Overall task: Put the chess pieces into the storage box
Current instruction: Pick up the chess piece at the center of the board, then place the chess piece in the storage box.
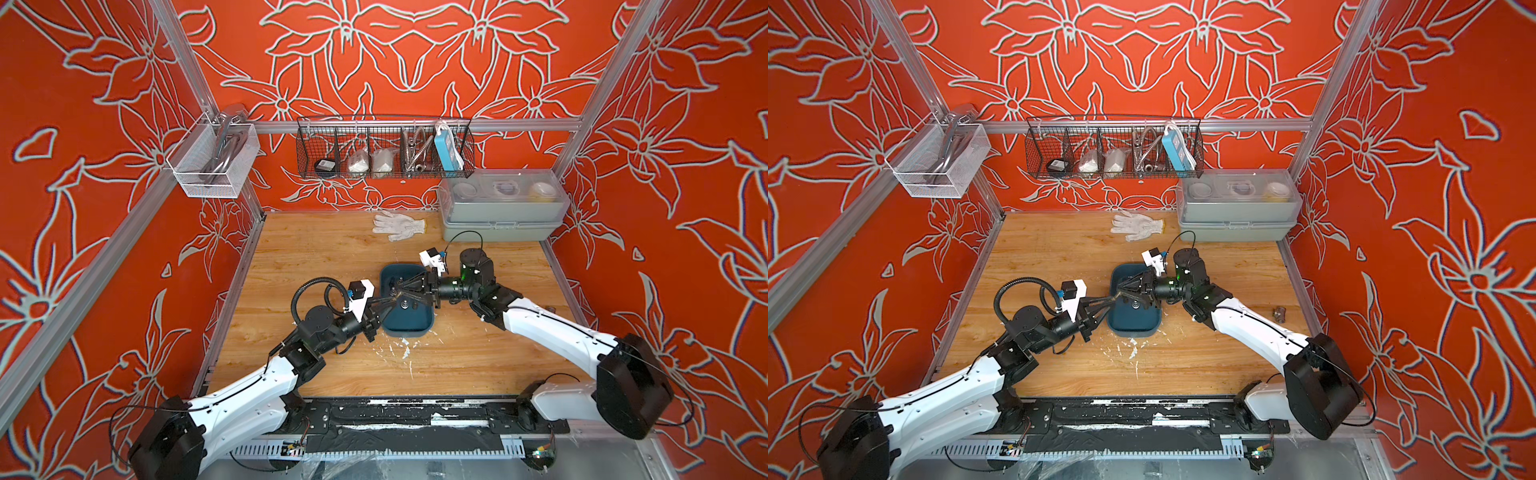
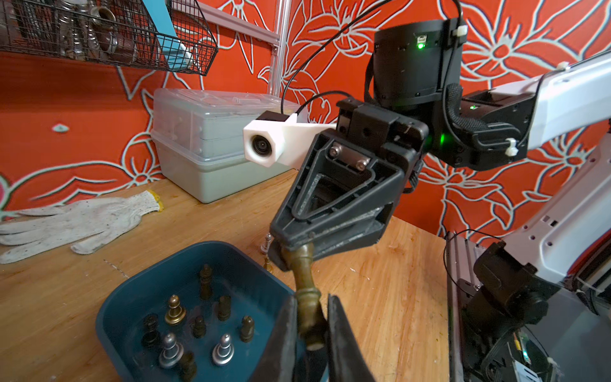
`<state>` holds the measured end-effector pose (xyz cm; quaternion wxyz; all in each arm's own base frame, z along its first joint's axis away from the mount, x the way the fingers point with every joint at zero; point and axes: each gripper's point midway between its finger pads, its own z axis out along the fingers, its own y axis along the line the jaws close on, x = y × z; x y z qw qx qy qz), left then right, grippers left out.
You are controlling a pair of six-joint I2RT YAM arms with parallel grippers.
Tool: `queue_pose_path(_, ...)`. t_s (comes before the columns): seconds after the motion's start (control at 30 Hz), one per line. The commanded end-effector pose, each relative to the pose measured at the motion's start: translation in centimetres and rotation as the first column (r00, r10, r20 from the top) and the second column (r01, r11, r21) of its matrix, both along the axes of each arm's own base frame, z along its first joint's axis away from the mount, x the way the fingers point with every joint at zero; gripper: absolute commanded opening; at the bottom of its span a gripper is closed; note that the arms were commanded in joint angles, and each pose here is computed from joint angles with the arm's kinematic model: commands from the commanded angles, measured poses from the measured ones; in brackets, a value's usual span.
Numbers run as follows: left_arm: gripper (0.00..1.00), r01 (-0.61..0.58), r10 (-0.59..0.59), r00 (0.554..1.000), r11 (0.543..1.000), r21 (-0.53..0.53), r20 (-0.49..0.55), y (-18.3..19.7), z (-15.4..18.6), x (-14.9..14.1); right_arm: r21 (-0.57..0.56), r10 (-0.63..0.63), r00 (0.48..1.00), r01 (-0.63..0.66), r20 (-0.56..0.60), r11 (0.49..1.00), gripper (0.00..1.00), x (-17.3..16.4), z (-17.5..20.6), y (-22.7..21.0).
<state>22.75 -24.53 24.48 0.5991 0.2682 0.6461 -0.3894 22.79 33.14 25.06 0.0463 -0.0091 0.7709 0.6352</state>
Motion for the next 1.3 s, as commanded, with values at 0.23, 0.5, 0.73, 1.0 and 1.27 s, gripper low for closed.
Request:
queue_pose_path(0.23, 0.25, -0.011, 0.012, 0.999, 1.000, -0.025, 0.048, -0.1, 2.0, 0.4, 0.005, 0.012, 1.000, -0.012, 0.012, 1.000, 0.14, -0.1, -0.2, 0.8)
queue_pose_path(0.5, 0.07, -0.002, 0.003, 0.999, 0.999, -0.033, 0.040, -0.3, 2.0, 0.5, 0.010, 0.003, 1.000, -0.003, 0.014, 1.000, 0.14, -0.1, -0.3, 0.7)
queue_pose_path(0.73, 0.02, 0.013, -0.012, 1.000, 0.999, -0.035, 0.024, -0.5, 2.1, 0.3, 0.011, 0.001, 1.000, -0.001, 0.017, 1.000, 0.22, 0.1, -0.5, 0.8)
queue_pose_path(1.0, 0.00, -0.073, 0.079, 0.985, 0.996, 0.045, -0.151, 0.9, 2.1, 0.9, -0.167, -0.063, 0.987, 0.087, 0.145, 0.982, 0.54, 0.7, -1.6, -1.7)
queue_pose_path(1.27, 0.00, -0.108, 0.198, 0.881, 0.968, 0.226, -0.430, 2.6, 1.8, 0.3, -0.494, -0.225, 0.879, 0.430, 0.420, 0.756, 0.61, 3.0, -4.9, -12.6)
